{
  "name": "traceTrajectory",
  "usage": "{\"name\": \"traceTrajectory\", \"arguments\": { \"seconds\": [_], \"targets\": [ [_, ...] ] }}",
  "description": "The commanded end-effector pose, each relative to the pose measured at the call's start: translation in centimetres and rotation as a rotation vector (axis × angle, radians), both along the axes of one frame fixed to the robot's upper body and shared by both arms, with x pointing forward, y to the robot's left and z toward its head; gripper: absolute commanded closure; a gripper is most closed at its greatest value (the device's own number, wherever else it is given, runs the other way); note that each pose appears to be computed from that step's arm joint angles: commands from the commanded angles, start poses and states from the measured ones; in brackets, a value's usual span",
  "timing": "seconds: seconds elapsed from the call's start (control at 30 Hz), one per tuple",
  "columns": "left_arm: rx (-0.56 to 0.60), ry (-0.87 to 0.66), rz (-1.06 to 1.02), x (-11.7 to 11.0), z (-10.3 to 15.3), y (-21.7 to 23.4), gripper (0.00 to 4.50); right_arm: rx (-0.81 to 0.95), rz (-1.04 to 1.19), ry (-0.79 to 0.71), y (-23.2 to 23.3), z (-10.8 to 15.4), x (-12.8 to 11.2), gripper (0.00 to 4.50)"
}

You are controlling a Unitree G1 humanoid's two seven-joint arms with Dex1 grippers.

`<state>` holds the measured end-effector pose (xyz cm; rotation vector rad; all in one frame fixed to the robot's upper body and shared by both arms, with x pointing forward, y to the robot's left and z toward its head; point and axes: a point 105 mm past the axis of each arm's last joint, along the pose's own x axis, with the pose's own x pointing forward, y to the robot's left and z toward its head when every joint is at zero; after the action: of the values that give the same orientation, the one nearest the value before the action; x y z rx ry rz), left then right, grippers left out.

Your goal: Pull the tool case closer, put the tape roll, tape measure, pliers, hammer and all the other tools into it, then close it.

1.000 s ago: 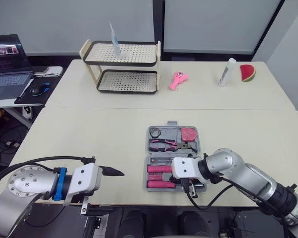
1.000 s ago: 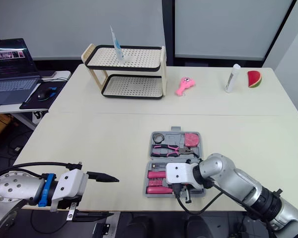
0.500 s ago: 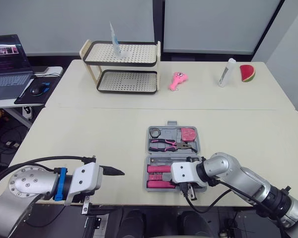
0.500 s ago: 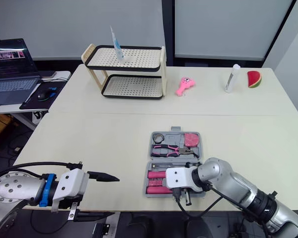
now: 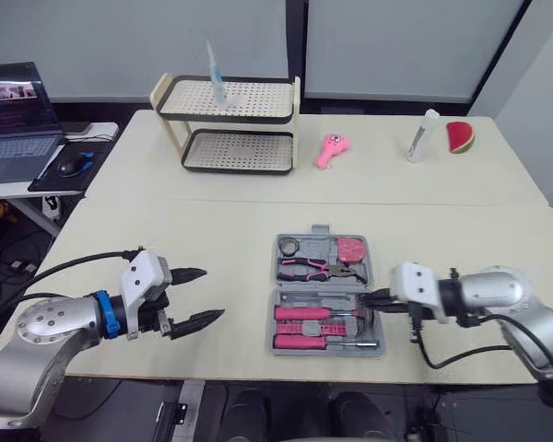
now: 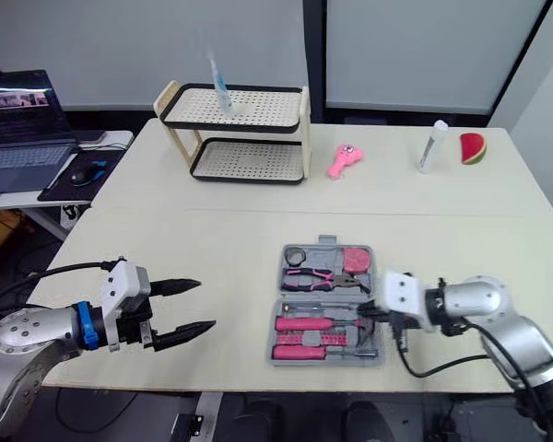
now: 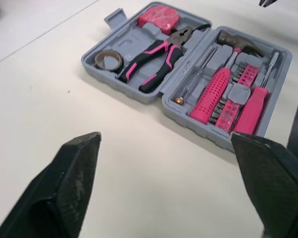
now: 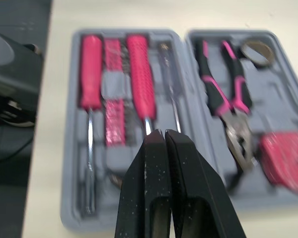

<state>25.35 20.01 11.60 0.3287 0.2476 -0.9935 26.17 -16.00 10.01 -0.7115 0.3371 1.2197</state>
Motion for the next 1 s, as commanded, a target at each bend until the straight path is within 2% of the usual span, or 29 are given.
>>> {"name": "traceTrajectory", "arguments": {
  "seconds": [0.03, 0.23, 0.27, 0.33, 0.37, 0.63, 1.0],
  "targets": [
    [0.038, -0.037, -0.037, 0.9, -1.2, -0.2, 1.52, -0.02, -0.067, -0.059, -1.7, 0.3, 1.3, 4.5],
    [0.101, -0.001, -0.107, 2.4, -5.6, -1.4, 3.27, -0.096, -0.147, -0.076, -2.6, -2.3, 3.4, 4.5],
    [0.106, -0.003, -0.113, 2.7, -6.1, -1.6, 3.51, -0.099, -0.155, -0.077, -2.5, -2.6, 3.8, 4.5],
    [0.102, -0.012, -0.115, 3.5, -6.6, -2.4, 4.31, -0.116, -0.16, -0.077, -2.5, -3.4, 4.3, 4.5],
    [0.097, -0.02, -0.112, 4.0, -6.7, -2.9, 4.45, -0.123, -0.165, -0.077, -2.5, -3.7, 4.6, 4.5],
    [0.083, -0.037, -0.126, 5.8, -7.1, -5.6, 4.45, -0.13, -0.155, -0.068, -1.9, -4.9, 5.3, 4.5],
    [0.125, -0.035, -0.162, 6.9, -8.8, -7.2, 4.45, -0.119, -0.125, -0.064, -0.6, -5.3, 5.9, 4.5]
  ]
}}
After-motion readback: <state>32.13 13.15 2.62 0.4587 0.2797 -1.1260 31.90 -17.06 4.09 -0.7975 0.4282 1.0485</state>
